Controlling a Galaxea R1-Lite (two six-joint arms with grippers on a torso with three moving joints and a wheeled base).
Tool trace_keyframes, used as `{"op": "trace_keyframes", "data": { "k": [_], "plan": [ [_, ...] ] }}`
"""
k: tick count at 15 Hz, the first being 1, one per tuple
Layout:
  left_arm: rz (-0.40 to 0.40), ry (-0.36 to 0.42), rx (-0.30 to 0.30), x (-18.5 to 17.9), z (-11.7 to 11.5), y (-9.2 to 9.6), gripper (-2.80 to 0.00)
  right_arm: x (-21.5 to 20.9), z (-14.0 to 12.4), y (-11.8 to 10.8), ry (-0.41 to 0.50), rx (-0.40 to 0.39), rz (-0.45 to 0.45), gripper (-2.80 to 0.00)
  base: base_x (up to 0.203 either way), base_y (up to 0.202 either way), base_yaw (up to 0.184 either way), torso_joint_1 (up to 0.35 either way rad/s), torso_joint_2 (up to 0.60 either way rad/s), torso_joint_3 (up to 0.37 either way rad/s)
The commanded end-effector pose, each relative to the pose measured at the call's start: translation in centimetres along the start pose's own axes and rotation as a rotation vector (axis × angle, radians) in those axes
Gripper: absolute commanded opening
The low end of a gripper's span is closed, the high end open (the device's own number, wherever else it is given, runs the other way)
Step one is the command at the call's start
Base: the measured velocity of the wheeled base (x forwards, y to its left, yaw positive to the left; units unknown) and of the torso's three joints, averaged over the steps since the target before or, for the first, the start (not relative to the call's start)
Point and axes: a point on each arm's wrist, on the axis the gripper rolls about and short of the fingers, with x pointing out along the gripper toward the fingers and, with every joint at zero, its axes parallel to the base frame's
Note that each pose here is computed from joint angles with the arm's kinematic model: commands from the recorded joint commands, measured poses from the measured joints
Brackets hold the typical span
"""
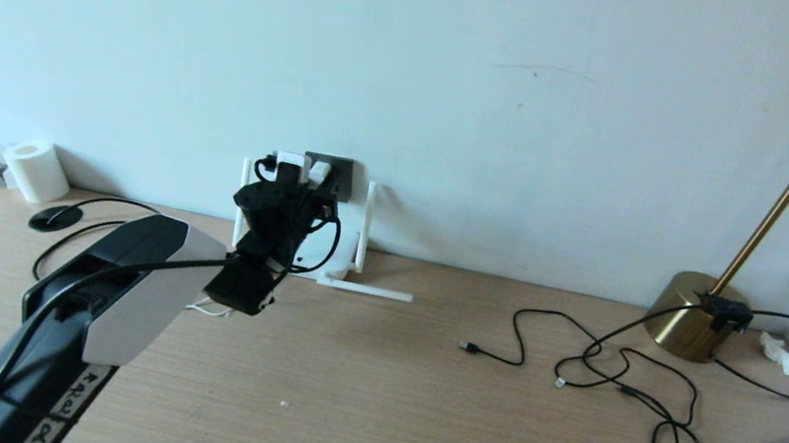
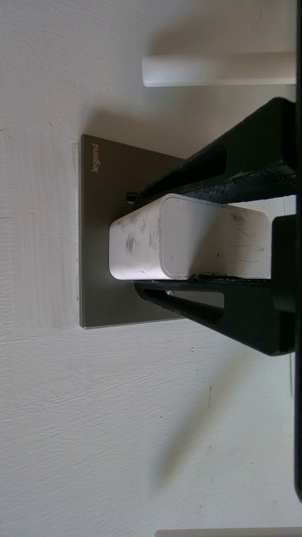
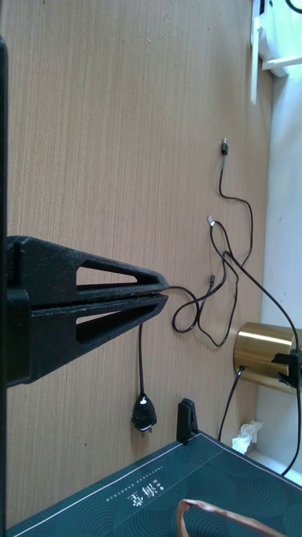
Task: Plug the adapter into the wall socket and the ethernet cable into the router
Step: Plug plug into socket
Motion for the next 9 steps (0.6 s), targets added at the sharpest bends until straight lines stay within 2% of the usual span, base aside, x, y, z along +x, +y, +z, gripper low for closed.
{"op": "trace_keyframes", "data": {
  "k": [1,9],
  "plan": [
    [0.010,-0.003,0.000,-0.02,-0.04,0.01,-2.80,0.00,0.00,0.00,0.000,0.000,0.001,-2.80,0.000,0.000,0.000,0.000,0.00,0.000],
    [0.004,0.000,-0.003,-0.12,-0.16,-0.48,-2.80,0.00,0.00,0.00,0.000,0.000,0.001,-2.80,0.000,0.000,0.000,0.000,0.00,0.000]
  ]
}}
